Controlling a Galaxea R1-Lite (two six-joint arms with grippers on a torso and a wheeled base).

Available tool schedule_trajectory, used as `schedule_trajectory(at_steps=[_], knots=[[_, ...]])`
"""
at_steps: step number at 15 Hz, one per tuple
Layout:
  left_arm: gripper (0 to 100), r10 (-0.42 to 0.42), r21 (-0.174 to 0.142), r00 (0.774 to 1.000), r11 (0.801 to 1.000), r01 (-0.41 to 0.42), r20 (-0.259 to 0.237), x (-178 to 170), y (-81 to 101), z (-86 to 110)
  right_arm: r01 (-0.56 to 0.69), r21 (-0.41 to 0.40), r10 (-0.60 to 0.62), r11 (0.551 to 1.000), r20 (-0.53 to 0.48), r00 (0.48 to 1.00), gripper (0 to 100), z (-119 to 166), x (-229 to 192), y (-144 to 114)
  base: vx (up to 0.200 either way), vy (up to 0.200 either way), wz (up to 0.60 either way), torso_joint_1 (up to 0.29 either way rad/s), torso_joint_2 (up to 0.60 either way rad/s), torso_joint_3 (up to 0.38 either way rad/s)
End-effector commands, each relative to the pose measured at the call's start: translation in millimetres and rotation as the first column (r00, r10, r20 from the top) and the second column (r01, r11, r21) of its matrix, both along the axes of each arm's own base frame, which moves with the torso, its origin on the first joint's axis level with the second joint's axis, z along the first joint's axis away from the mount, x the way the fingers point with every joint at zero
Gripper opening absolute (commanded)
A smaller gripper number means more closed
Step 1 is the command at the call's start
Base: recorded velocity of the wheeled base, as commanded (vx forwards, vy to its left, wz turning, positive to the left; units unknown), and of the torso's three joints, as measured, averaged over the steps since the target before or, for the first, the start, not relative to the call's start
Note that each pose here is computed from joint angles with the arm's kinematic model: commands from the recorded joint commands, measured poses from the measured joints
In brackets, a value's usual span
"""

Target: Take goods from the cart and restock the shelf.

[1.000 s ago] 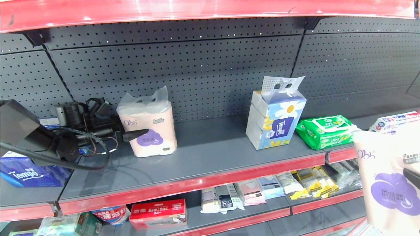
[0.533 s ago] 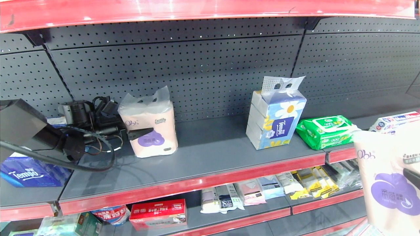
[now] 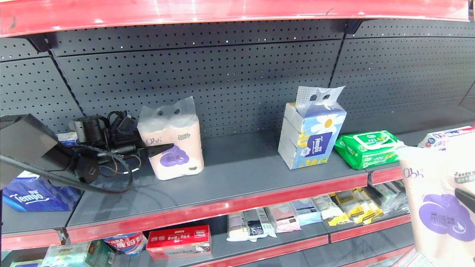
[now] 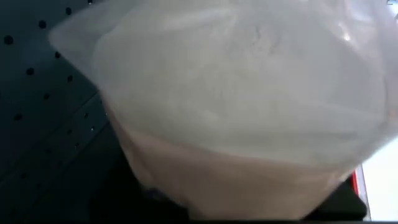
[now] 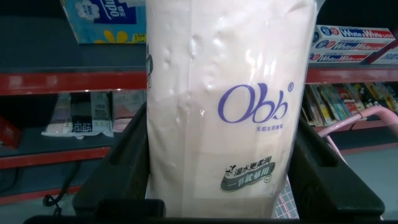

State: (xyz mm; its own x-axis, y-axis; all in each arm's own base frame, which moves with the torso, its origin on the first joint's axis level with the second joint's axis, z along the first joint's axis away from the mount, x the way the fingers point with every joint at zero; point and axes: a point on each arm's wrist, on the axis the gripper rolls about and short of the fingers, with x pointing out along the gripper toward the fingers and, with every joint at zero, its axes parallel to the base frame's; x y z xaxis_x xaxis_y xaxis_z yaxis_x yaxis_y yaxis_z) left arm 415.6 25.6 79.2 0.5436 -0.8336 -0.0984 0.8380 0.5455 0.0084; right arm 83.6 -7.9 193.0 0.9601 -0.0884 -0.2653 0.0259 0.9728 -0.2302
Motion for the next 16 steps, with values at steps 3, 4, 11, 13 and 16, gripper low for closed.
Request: schedule_trajectory(at_steps=[3,4,11,13,16], knots=[[0,0.0,0.002,1.0,1.0,0.0,0.023,-9,-0.6,2.1,-0.001,0.001,0.001,1.0,-0.009,1.0,0,-2,1,0,0.0,0.0,0.0,0.0,0.0,0.0],[0,0.0,0.002,1.0,1.0,0.0,0.023,-15,-1.3,3.2,-0.001,0.001,0.001,1.0,-0.008,1.0,0,-1,1,0,0.0,0.0,0.0,0.0,0.0,0.0],[0,0.029,-0.008,0.999,1.0,-0.029,0.037,-53,22.7,23.1,-0.003,-0.001,0.003,1.0,-0.011,1.0,0,-2,1,0,0.0,0.0,0.0,0.0,0.0,0.0],[0,0.022,-0.012,0.999,1.0,-0.022,0.036,-70,23.2,23.6,-0.003,-0.001,0.003,1.0,-0.014,1.0,0,-3,1,0,0.0,0.0,0.0,0.0,0.0,0.0],[0,0.015,-0.015,0.999,1.0,-0.014,0.031,-83,19.5,14.3,-0.004,0.002,0.005,1.0,-0.017,1.0,0,-3,2,0,0.0,0.0,0.0,0.0,0.0,0.0]])
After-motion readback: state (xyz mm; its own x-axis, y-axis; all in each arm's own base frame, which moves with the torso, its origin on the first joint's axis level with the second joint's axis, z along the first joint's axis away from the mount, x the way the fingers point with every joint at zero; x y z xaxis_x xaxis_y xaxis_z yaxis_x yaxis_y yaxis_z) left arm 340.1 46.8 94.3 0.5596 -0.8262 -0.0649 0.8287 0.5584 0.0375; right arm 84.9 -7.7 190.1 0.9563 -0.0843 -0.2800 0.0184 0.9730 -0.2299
